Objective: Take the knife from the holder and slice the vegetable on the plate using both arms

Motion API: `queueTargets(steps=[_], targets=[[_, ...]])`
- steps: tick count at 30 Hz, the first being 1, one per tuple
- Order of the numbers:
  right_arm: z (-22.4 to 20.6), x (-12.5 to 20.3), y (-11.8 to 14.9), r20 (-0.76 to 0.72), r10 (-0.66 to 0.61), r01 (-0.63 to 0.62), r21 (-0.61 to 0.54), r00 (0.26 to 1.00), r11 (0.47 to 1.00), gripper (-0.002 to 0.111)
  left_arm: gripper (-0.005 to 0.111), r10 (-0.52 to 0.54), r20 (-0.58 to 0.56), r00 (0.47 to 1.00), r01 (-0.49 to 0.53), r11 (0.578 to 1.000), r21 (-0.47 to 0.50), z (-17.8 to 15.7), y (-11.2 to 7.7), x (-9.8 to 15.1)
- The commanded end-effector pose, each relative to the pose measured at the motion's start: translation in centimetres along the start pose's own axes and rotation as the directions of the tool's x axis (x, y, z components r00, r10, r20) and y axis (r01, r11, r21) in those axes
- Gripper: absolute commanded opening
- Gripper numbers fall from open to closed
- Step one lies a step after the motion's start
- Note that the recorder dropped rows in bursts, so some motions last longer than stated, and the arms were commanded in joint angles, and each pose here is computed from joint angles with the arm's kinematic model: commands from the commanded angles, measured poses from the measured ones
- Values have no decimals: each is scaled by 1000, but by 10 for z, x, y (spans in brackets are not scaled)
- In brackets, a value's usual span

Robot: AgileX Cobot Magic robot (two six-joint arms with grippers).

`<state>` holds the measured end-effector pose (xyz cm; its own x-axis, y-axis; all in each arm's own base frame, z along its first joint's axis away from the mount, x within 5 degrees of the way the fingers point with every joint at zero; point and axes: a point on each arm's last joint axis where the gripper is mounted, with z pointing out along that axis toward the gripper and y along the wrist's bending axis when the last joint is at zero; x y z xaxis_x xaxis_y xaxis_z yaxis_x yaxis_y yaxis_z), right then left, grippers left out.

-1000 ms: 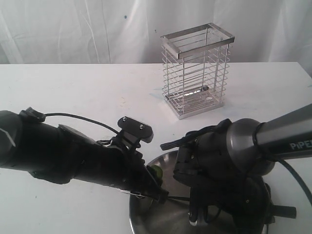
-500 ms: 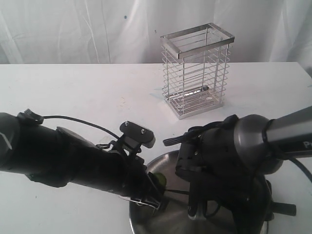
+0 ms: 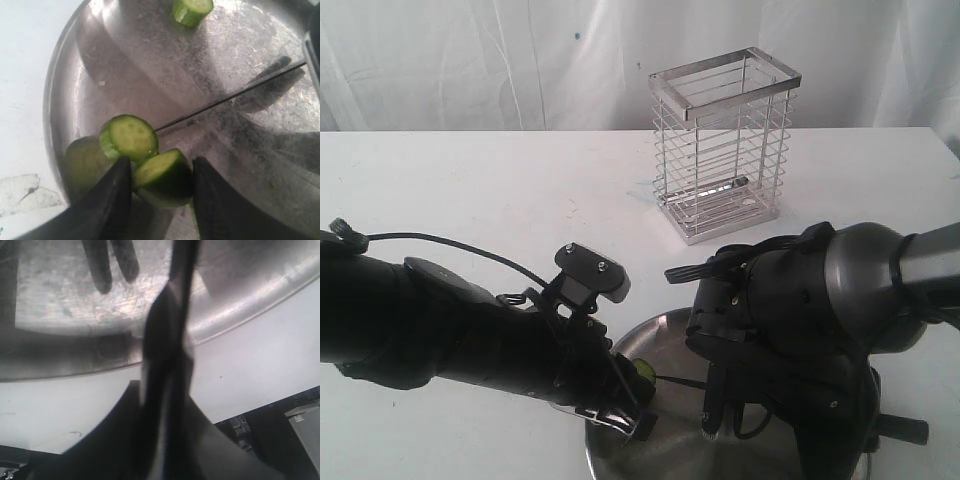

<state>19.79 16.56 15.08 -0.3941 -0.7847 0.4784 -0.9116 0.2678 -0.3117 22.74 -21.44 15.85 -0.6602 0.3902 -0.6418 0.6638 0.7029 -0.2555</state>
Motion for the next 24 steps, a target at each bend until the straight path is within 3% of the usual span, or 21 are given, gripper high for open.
queueTargets(steps=[1, 8, 18, 24], targets=[[-1, 3, 1, -6, 7, -7, 0, 1000, 1000, 0, 3, -2, 6, 1000, 2, 1000, 25, -3, -3, 0], [-2, 3, 1, -2, 18, -18, -12, 1000, 1000, 0, 3, -3, 17, 1000, 3, 1000, 15, -4, -3, -3], [-2, 3, 5, 0, 28, -27, -54, 1000, 998, 0, 3, 30, 179, 983, -28, 1000, -10, -33, -11, -42], [-6, 0, 12, 10, 2, -2, -51, 1000, 999, 0, 3, 29, 176, 984, -33, 999, 15, -32, -13, -42]])
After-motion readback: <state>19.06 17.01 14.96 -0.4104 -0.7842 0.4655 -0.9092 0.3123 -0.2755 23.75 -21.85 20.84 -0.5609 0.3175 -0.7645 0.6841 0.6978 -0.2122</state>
